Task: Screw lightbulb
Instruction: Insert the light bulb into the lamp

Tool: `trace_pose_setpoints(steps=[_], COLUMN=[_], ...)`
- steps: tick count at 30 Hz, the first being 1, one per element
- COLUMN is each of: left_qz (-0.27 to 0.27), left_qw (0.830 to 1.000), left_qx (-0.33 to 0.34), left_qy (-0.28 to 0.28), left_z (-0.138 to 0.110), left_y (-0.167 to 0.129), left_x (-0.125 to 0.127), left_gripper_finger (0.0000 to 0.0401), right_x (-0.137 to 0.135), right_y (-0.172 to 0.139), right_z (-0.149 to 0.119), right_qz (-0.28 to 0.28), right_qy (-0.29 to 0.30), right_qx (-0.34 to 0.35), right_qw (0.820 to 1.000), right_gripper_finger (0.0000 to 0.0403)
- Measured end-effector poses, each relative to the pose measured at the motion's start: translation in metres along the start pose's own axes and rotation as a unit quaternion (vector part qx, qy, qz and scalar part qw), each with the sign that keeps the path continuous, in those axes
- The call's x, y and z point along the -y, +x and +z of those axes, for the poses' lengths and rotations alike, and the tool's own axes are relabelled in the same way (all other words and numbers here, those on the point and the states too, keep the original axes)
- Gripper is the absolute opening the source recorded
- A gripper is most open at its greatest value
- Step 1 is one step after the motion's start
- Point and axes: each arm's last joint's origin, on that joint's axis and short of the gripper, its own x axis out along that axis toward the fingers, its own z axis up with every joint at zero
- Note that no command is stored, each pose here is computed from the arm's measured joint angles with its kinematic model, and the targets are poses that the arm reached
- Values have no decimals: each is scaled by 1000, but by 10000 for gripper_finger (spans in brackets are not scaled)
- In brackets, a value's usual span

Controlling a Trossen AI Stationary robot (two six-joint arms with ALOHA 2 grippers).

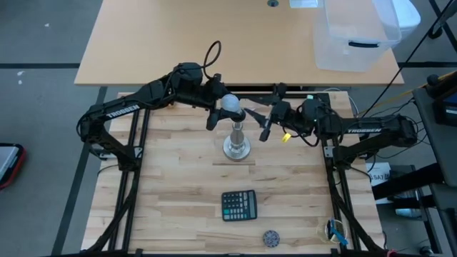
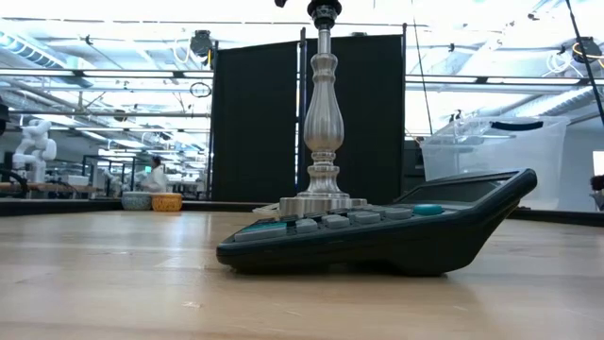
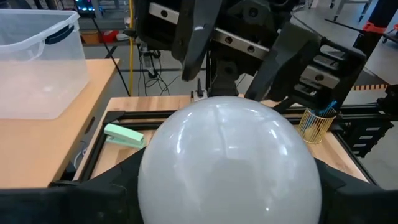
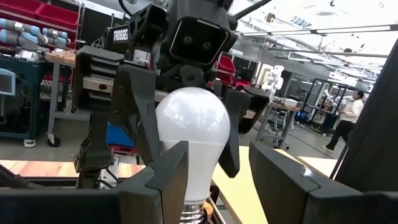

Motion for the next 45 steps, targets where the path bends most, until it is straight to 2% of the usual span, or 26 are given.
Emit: trace_pose_setpoints(steps=[8,14,19,29,45], left_qz=[-1,-3,4,12,23], left_qw=[1000,1000,1000,996,992], left_qx=[0,7,-11,-83,-127], left_qy=[-3,-4,-10,3,-10], left_z=[1,10,13,28,32], left_y=[0,-7,-6,17,11], left_x=[0,3,2,-2,-2], left_gripper_finger=[257,256,256,260,261], right_x=[0,-1,-1,-1,-4], right_y=[0,0,0,0,-1], right_z=[-2,-3,-4,-4,-13], right_qz=[2,5,5,6,28], right_qy=[-3,-3,-2,3,1], right_qx=[-9,-18,-19,-22,-65], right_qw=[1000,1000,1000,1000,997], right_gripper_finger=[165,165,165,165,165])
